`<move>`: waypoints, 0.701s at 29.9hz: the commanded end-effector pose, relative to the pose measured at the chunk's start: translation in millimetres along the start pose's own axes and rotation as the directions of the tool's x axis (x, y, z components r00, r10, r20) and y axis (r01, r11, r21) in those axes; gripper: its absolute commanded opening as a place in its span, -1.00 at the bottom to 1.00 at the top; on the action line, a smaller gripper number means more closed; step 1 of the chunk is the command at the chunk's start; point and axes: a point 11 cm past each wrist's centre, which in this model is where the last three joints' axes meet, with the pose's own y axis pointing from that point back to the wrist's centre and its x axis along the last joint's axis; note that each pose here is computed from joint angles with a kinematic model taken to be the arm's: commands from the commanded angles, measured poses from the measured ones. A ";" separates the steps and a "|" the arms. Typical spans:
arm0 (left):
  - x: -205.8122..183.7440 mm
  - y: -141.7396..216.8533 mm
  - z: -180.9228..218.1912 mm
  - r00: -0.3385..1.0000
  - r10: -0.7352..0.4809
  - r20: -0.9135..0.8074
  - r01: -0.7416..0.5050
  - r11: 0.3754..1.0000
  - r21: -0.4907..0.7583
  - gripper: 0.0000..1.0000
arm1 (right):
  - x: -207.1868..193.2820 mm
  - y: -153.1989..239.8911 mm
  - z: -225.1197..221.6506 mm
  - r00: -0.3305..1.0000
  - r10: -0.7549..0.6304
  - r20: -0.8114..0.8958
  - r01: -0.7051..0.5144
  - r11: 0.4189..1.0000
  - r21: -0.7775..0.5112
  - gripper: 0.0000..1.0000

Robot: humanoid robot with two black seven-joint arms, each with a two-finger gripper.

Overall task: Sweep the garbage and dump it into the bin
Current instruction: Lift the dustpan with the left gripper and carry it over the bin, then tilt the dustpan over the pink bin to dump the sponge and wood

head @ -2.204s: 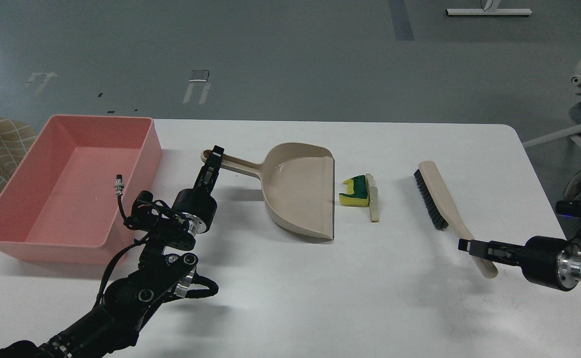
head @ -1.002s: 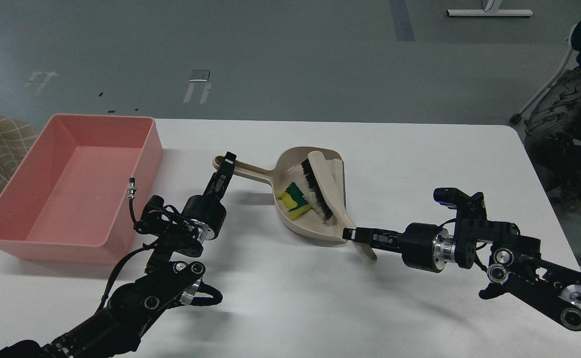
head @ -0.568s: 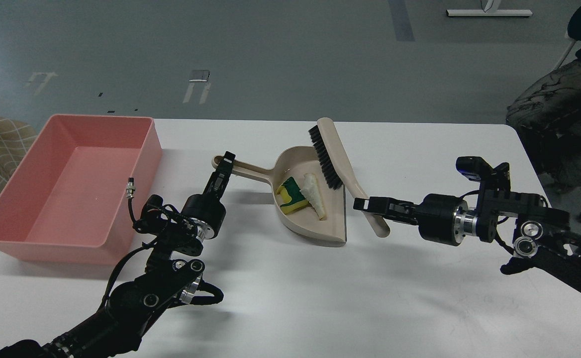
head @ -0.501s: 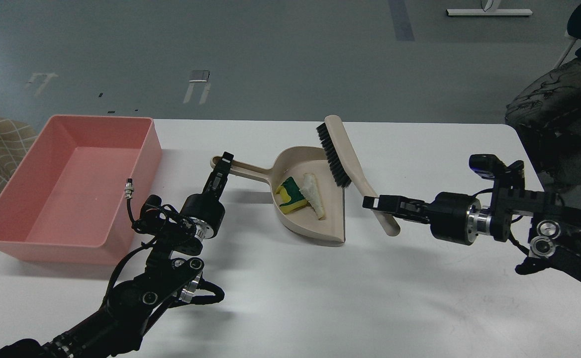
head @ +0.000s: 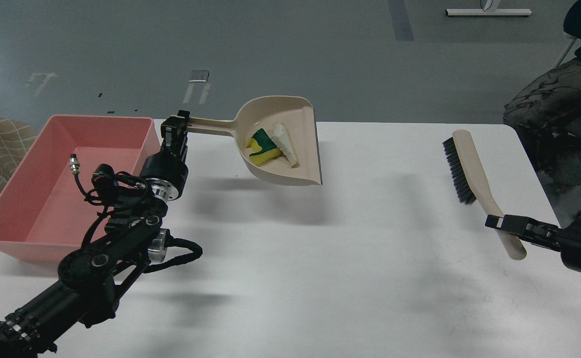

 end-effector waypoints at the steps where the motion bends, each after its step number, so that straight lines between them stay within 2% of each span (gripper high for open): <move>1: 42.8 -1.4 30.6 0.999 0.025 0.032 -0.023 0.999 -0.049 -1.00 | -5.5 -0.1 2.5 1.000 0.000 0.007 0.000 1.000 -0.003 -1.00; 3: 90.2 -0.5 56.3 0.995 0.074 0.064 -0.069 0.994 -0.080 -1.00 | -7.8 -2.8 1.5 1.000 0.000 0.011 0.000 1.000 0.003 -1.00; 6: 124.6 1.7 73.6 0.991 0.104 0.081 -0.097 0.991 -0.091 -1.00 | -9.1 -4.1 0.9 1.000 -0.003 0.013 0.003 1.000 0.007 -1.00; 9: 182.9 8.4 103.5 0.985 0.134 0.104 -0.123 0.987 -0.105 -1.00 | -11.4 -7.7 -1.3 1.000 -0.006 0.017 0.006 1.000 0.017 -1.00; 15: 245.5 35.2 106.9 0.966 0.198 0.169 -0.186 0.979 -0.086 -1.00 | -13.4 -9.7 -3.1 1.000 -0.009 0.019 0.009 1.000 0.024 -1.00; 21: 300.0 61.5 91.9 0.918 0.287 0.273 -0.275 0.958 -0.082 -1.00 | -16.5 -11.0 -3.5 1.000 -0.013 0.023 0.012 1.000 0.028 -1.00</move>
